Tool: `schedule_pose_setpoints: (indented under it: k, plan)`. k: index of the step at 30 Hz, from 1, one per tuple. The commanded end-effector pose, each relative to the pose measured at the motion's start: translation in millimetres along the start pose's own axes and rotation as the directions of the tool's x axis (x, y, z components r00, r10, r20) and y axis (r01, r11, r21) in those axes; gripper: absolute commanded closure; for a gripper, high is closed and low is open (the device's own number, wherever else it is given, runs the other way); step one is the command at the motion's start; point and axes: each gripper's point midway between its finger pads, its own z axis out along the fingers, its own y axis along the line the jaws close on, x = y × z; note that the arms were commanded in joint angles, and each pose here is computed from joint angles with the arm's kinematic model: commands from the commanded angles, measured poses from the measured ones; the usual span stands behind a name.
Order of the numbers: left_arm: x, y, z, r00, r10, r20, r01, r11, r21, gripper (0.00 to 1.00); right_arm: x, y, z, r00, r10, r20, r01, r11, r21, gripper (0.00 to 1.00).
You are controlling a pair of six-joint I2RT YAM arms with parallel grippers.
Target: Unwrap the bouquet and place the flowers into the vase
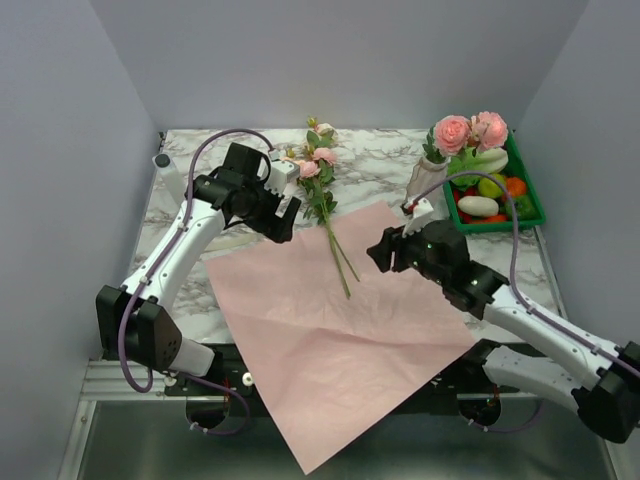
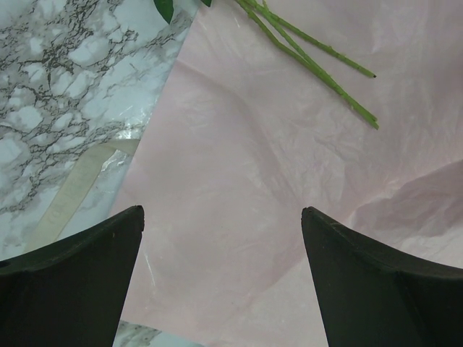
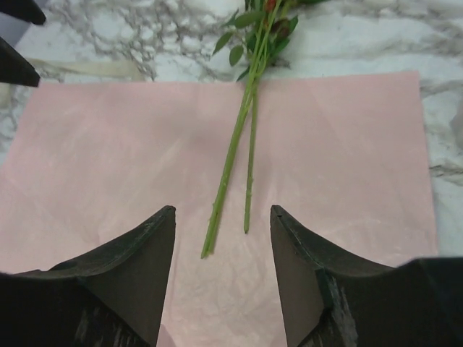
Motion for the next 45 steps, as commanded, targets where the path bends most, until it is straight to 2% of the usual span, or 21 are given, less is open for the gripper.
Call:
schedule_pose_setpoints:
  k: [1,5,8,9,11,12,18,21,22,23,28,36,39,45]
  plan:
    - [-3,-2,-7,1.0,-0.014,0.003,0.014,1.0,0.013,0.01,17,4,23,0.998,-0.04,-0.041,0.041,0.999,0.019,0.39]
    - [0,-2,-7,1.0,-0.019,-0.013,0.019,1.0,0.016,0.01,42,5,60,0.985,-0.084,-0.151,0.093,0.994,0.052,0.43]
    - [3,-1,-6,1.0,-0.02,-0.021,0.021,1.0,0.017,0.01,23,5,86,0.988,-0.098,-0.117,0.109,0.99,0.089,0.51]
    - [5,0,-6,0.999,-0.022,-0.024,0.022,1.0,0.016,0.01,36,0,101,0.982,-0.1,-0.159,0.119,0.987,0.111,0.52]
    - [5,0,-5,1.0,-0.021,-0.022,0.022,1.0,0.016,0.01,16,4,121,0.984,-0.12,-0.135,0.138,0.982,0.126,0.53]
    - [7,1,-5,0.999,-0.027,-0.026,0.027,1.0,0.013,0.01,23,1,135,0.976,-0.145,-0.164,0.168,0.977,0.133,0.54]
    - [10,2,-5,0.999,-0.02,-0.034,0.021,1.0,0.013,0.01,2,6,187,0.974,-0.185,-0.128,0.205,0.965,0.164,0.53]
    - [11,4,-4,0.999,-0.018,-0.038,0.018,1.0,0.008,0.01,14,3,209,0.97,-0.184,-0.161,0.211,0.964,0.164,0.52]
    - [12,4,-3,0.999,-0.017,-0.041,0.017,1.0,0.007,0.01,4,7,216,0.974,-0.174,-0.145,0.197,0.967,0.161,0.52]
    - [13,6,-3,0.999,-0.017,-0.044,0.018,1.0,0.003,0.01,18,0,223,0.969,-0.165,-0.183,0.197,0.966,0.168,0.54]
    - [18,9,-3,0.999,-0.008,-0.052,0.008,1.0,-0.009,0.01,23,-11,241,0.972,-0.111,-0.207,0.15,0.972,0.183,0.7]
    - [20,14,-3,0.999,-0.007,-0.053,0.006,1.0,-0.015,0.01,31,-22,257,0.958,-0.09,-0.271,0.144,0.972,0.184,0.7]
    - [20,15,-3,0.999,-0.004,-0.05,0.003,1.0,-0.017,0.01,48,-28,263,0.945,-0.06,-0.321,0.126,0.974,0.188,0.7]
    - [24,18,-2,0.998,-0.003,-0.061,0.002,1.0,-0.027,0.01,54,-26,272,0.933,-0.038,-0.359,0.104,0.98,0.167,0.66]
